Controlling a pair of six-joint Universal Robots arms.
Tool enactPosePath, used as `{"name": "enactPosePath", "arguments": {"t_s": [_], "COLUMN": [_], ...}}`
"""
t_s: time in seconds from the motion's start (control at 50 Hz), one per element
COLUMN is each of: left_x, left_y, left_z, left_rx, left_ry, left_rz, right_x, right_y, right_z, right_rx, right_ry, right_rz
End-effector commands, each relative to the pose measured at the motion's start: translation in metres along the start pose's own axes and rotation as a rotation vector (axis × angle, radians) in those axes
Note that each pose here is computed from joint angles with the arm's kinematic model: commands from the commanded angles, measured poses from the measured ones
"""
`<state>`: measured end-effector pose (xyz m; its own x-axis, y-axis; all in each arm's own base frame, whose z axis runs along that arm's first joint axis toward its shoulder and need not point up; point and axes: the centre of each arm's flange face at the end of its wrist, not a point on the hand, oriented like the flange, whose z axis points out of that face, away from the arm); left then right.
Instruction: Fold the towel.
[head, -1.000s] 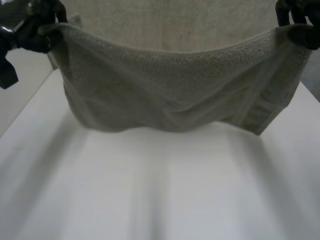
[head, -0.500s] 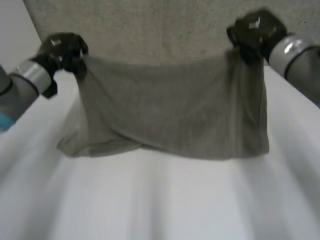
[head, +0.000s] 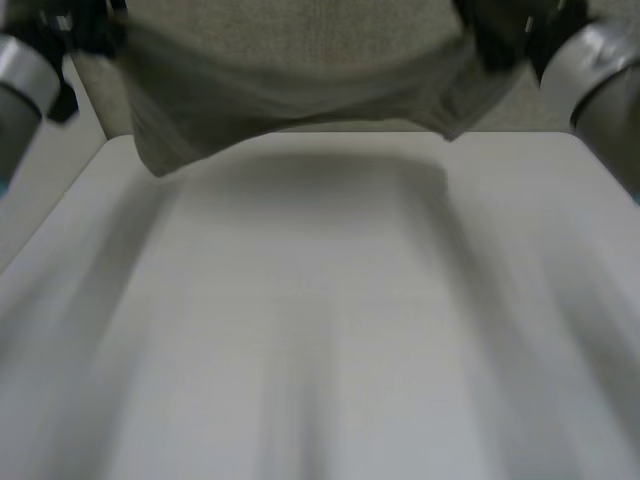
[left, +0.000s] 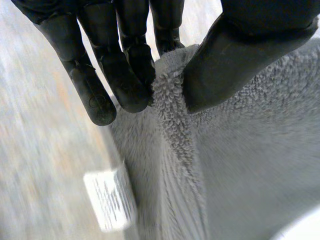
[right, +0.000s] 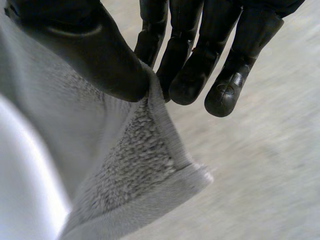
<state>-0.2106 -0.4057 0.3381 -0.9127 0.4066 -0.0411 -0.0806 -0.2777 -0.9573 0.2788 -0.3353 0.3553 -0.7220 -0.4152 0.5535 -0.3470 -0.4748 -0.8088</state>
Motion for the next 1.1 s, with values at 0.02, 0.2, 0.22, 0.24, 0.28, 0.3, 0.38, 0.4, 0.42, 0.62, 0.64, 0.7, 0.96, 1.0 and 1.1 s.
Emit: {"name": "enactPosePath", "arguments": {"t_s": [0.02,0.2,0.22,0.24,0.28,0.3,0.38,0.4,0.42,0.62,0.64,0.7,0.96,1.0,1.1], "left_x": [0.005,0.021,0.022,0.022,0.024,0.024,0.026,0.026,0.027,0.027,0.027,0.027,0.028,0.028,0.027], "left_y": [0.089,0.14,0.144,0.144,0.152,0.152,0.162,0.163,0.166,0.174,0.174,0.174,0.185,0.187,0.188], "left_z": [-0.066,-0.112,-0.116,-0.117,-0.122,-0.122,-0.131,-0.131,-0.133,-0.133,-0.133,-0.134,-0.138,-0.138,-0.137], "left_rx": [-0.271,-0.377,-0.393,-0.393,-0.42,-0.421,-0.454,-0.454,-0.463,-0.462,-0.462,-0.462,-0.476,-0.48,-0.474], "left_ry": [0.067,0.141,0.146,0.146,0.15,0.15,0.152,0.152,0.156,0.164,0.164,0.174,0.218,0.225,0.231], "left_rz": [0.001,0.123,0.131,0.131,0.127,0.127,0.115,0.115,0.112,0.138,0.138,0.171,0.337,0.357,0.387], "right_x": [-0.044,-0.081,-0.081,-0.083,-0.083,-0.082,-0.083,-0.083,-0.085,-0.086,-0.087,-0.087,-0.079,-0.079,-0.076], "right_y": [0.06,0.114,0.114,0.117,0.121,0.124,0.135,0.135,0.137,0.143,0.144,0.144,0.149,0.149,0.15], "right_z": [-0.046,-0.094,-0.094,-0.099,-0.103,-0.108,-0.117,-0.117,-0.118,-0.122,-0.123,-0.124,-0.124,-0.124,-0.124], "right_rx": [-0.197,-0.345,-0.345,-0.36,-0.376,-0.392,-0.413,-0.413,-0.405,-0.399,-0.403,-0.406,-0.423,-0.424,-0.433], "right_ry": [-0.171,-0.267,-0.267,-0.273,-0.271,-0.267,-0.247,-0.247,-0.24,-0.223,-0.225,-0.223,-0.196,-0.194,-0.185], "right_rz": [0.084,0.122,0.122,0.128,0.14,0.148,0.163,0.163,0.155,0.154,0.157,0.158,0.159,0.159,0.159]}}
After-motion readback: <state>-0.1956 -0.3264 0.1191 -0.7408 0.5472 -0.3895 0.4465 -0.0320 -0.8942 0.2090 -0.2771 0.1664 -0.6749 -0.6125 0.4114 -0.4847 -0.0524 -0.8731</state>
